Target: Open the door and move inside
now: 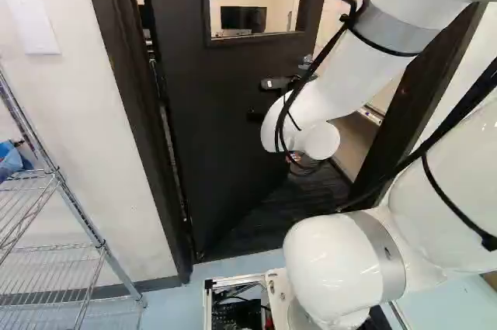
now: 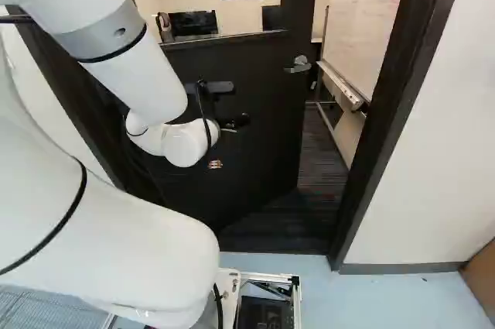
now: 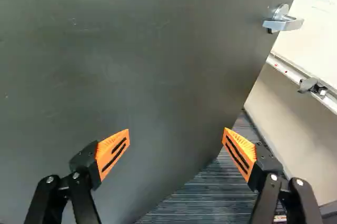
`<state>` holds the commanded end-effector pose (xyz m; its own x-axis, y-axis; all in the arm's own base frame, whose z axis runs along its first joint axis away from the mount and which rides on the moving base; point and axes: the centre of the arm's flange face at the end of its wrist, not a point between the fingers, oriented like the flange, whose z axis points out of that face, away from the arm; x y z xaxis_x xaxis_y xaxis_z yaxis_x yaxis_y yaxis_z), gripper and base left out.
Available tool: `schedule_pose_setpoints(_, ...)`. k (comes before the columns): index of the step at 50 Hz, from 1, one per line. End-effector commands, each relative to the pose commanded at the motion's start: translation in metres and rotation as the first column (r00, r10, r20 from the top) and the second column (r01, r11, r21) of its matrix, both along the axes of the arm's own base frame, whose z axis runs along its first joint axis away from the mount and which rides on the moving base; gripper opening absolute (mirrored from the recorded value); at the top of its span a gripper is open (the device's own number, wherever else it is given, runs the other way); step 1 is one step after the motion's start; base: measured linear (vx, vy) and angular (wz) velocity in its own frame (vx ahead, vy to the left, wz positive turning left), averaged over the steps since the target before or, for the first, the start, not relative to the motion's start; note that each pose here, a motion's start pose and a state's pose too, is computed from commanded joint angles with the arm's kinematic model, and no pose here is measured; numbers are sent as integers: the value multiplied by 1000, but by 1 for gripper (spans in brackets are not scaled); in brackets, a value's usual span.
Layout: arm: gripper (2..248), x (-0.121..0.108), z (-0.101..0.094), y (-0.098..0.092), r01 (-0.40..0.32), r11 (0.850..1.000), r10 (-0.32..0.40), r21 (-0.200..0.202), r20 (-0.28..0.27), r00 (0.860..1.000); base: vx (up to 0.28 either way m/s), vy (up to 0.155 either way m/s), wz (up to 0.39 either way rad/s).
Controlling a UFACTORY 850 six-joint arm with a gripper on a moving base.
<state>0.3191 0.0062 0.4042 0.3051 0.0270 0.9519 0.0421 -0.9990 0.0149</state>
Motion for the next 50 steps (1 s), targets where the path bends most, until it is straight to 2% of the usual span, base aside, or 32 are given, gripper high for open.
schedule_pose_setpoints(50,247,0,0,0,0,1000,0,0,0,1000,80,36,-7)
